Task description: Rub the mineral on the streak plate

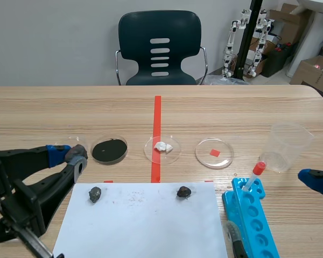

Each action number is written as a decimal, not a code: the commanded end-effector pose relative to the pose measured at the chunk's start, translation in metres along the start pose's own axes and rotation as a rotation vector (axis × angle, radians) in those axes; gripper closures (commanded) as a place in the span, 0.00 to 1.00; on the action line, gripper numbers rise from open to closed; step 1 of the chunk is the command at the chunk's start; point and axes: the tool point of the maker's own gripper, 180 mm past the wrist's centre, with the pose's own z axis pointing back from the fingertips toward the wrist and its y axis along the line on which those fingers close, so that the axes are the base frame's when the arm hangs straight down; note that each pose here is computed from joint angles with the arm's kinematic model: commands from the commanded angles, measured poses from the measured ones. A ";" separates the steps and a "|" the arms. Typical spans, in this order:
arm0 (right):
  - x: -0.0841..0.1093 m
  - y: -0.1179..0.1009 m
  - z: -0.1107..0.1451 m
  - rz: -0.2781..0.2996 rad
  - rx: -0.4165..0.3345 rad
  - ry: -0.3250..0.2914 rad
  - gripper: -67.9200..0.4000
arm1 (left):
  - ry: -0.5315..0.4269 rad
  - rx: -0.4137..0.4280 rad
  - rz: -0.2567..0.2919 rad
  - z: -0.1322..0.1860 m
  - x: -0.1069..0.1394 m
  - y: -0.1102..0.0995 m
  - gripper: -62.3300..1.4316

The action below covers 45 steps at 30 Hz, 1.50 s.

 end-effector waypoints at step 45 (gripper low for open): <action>0.010 -0.004 -0.002 0.006 -0.010 -0.035 0.04 | 0.005 -0.050 -0.082 0.012 -0.002 -0.017 0.79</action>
